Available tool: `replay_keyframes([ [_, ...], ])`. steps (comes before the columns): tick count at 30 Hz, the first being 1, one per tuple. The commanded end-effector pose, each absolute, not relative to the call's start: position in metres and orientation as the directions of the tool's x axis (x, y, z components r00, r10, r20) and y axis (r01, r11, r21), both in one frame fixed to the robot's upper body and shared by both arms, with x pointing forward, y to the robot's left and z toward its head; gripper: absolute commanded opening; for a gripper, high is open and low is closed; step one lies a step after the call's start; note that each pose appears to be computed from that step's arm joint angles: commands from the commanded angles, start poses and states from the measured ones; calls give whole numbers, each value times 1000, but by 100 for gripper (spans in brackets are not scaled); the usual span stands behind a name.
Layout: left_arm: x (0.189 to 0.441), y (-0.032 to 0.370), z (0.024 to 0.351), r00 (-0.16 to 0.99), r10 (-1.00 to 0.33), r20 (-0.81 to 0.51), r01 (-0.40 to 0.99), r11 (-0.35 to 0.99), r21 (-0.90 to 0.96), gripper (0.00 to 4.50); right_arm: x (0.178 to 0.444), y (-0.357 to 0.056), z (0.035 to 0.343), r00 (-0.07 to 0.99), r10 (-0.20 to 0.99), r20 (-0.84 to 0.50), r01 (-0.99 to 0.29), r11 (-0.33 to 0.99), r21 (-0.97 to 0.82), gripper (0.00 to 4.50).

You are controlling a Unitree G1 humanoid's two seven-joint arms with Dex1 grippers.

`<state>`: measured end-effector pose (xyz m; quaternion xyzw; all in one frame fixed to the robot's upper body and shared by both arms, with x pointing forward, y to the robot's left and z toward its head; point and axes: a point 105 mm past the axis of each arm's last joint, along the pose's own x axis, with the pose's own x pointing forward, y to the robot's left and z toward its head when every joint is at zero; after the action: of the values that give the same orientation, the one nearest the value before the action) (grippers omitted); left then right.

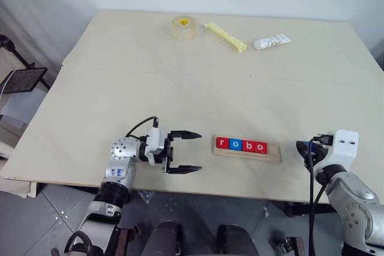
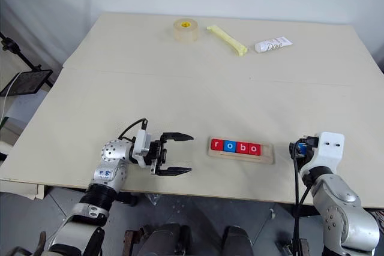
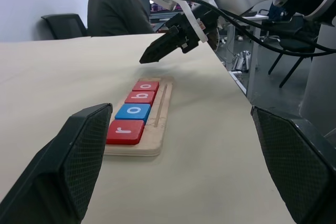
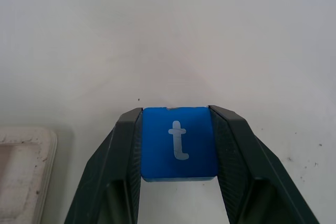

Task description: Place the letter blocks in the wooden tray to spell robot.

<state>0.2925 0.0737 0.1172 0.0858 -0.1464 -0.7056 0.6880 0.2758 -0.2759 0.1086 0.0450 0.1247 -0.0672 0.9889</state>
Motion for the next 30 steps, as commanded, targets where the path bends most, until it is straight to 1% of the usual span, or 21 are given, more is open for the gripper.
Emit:
replay_keyframes([
  [1,294,75,121,-40,-996,81,937,-10,349,450,275,-275,112,968,-115,-225,131,990,59,249],
  [5,293,76,121,-38,-996,82,937,-7,349,450,272,-271,111,972,-93,-217,107,993,54,379],
  [6,292,76,121,-37,-996,82,937,-6,349,450,271,-269,112,974,-78,-211,91,995,48,419],
  [7,292,76,120,-37,-996,83,937,-6,349,450,269,-268,115,977,-60,-203,69,997,38,447],
  [10,291,76,120,-34,-996,85,938,-2,347,450,264,-267,126,984,7,-179,-7,1000,0,447],
  [13,291,75,121,-31,-995,90,937,2,349,450,260,-269,134,979,79,-189,-91,994,-54,447],
  [15,290,74,123,-29,-994,102,937,9,350,450,255,-270,139,949,192,-249,-230,964,-135,447],
  [16,290,73,123,-29,-994,105,936,10,351,450,253,-270,140,934,230,-275,-280,947,-160,447],
  [19,289,72,122,-27,-994,107,936,12,351,450,250,-276,143,898,283,-336,-367,905,-218,447],
  [21,288,73,121,-24,-994,110,938,16,347,450,252,-290,144,815,344,-466,-527,774,-351,447],
  [23,287,73,120,-17,-993,114,938,24,346,450,257,-300,148,736,383,-558,-644,649,-405,447],
  [27,283,74,118,-7,-993,118,938,35,346,450,263,-310,149,630,425,-650,-761,505,-408,447],
  [30,280,76,116,15,-993,120,938,56,342,450,274,-314,147,552,442,-707,-827,398,-397,447],
])
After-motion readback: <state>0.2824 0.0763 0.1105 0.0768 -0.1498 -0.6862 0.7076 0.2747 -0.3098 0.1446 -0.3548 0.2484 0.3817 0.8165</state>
